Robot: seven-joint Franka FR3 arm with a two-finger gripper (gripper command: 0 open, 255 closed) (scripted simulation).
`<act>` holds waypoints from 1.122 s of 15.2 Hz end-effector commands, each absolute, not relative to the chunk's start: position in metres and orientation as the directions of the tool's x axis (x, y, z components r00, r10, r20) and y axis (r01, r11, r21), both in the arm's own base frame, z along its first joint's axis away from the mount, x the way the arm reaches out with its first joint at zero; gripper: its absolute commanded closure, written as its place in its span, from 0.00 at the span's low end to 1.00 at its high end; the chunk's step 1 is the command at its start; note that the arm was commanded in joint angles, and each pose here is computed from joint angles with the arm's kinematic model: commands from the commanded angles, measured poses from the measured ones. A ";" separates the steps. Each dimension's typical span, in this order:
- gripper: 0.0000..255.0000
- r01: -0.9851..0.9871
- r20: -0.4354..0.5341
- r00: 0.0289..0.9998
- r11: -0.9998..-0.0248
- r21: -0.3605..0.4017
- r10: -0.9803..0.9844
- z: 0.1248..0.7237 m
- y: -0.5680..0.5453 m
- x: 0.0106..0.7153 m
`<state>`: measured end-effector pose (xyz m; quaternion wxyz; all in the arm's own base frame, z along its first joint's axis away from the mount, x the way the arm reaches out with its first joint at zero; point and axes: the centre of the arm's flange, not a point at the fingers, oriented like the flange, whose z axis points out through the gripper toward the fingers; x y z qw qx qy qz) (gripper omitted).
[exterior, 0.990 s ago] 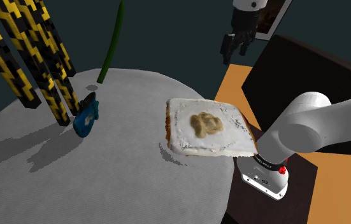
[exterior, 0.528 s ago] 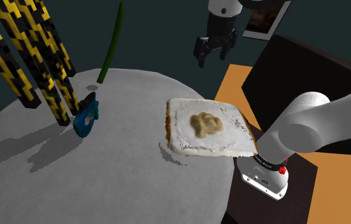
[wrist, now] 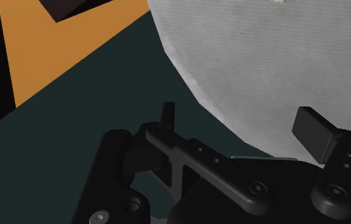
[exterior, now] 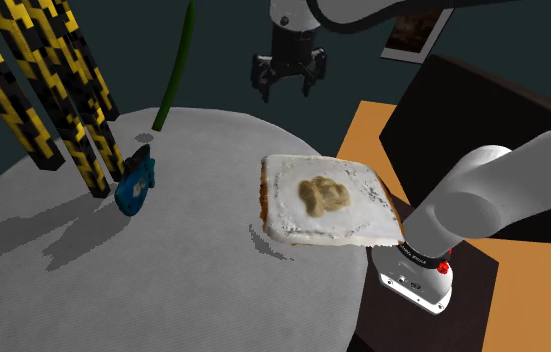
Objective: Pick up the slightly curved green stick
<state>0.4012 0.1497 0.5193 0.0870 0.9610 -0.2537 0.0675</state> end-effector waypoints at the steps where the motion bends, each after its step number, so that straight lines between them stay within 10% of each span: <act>1: 0.00 -0.547 0.210 0.829 -0.828 0.118 -0.518 0.517 0.170 0.415; 17: 0.00 -0.827 0.451 0.488 -0.561 -0.034 -0.748 0.519 0.283 0.578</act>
